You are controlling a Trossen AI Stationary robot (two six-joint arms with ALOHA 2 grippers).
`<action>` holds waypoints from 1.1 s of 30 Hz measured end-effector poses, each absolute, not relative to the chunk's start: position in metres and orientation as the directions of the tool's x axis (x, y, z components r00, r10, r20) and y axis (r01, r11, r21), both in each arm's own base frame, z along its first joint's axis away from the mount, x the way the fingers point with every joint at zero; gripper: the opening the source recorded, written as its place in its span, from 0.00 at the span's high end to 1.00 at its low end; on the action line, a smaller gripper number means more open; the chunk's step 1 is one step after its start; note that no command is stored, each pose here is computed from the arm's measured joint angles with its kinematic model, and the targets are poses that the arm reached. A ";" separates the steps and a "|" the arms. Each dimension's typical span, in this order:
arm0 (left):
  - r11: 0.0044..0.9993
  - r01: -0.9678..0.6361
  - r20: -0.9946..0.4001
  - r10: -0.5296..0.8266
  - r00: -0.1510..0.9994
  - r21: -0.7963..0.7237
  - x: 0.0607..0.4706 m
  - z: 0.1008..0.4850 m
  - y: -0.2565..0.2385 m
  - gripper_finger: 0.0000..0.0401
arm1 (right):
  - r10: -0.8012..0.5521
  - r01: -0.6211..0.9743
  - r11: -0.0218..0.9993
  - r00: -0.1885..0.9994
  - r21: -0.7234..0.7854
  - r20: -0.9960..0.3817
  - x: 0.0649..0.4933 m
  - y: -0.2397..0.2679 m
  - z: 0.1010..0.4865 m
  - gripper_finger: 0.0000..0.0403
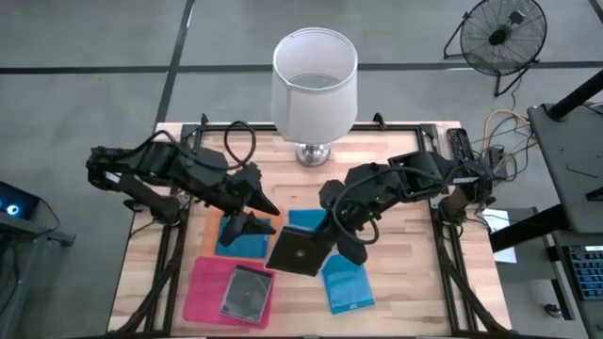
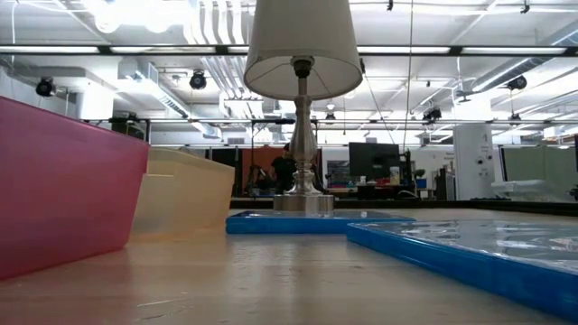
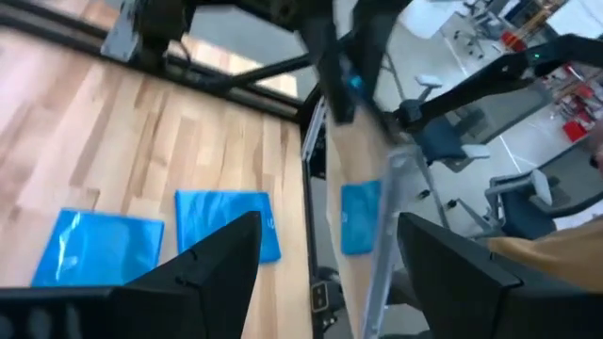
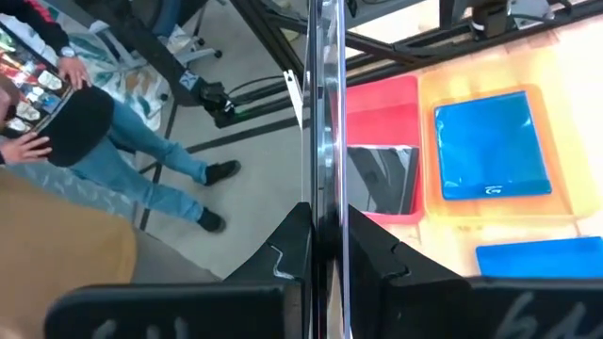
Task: Pick & place jewel cases by type
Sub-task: Put the black CD case into the pink bin
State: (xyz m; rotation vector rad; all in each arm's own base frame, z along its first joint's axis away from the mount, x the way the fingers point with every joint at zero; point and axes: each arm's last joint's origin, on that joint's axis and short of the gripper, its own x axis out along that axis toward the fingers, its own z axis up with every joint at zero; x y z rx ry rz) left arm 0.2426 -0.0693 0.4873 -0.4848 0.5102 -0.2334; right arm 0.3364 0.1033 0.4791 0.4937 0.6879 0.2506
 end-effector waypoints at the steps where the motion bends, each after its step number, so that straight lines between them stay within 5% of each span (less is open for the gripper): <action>1: 0.859 0.084 -0.422 -0.331 0.844 -0.505 0.244 0.484 -0.070 0.42 | 0.374 -0.057 0.858 0.751 0.511 -0.544 0.337 0.103 0.479 0.94; 16: 0.815 0.152 -0.399 -0.426 0.812 -0.559 0.259 0.455 -0.098 0.42 | 0.319 -0.031 0.875 0.787 0.482 -0.528 0.334 0.099 0.484 0.94; 24: 0.853 -0.043 -0.439 -0.224 0.870 -0.521 0.259 0.451 -0.094 0.42 | 0.327 -0.025 0.868 0.781 0.497 -0.532 0.334 0.100 0.483 0.94; 33: 0.855 -0.046 -0.437 -0.217 0.873 -0.517 0.259 0.451 -0.095 0.42 | 0.328 -0.027 0.866 0.784 0.500 -0.527 0.335 0.100 0.483 0.94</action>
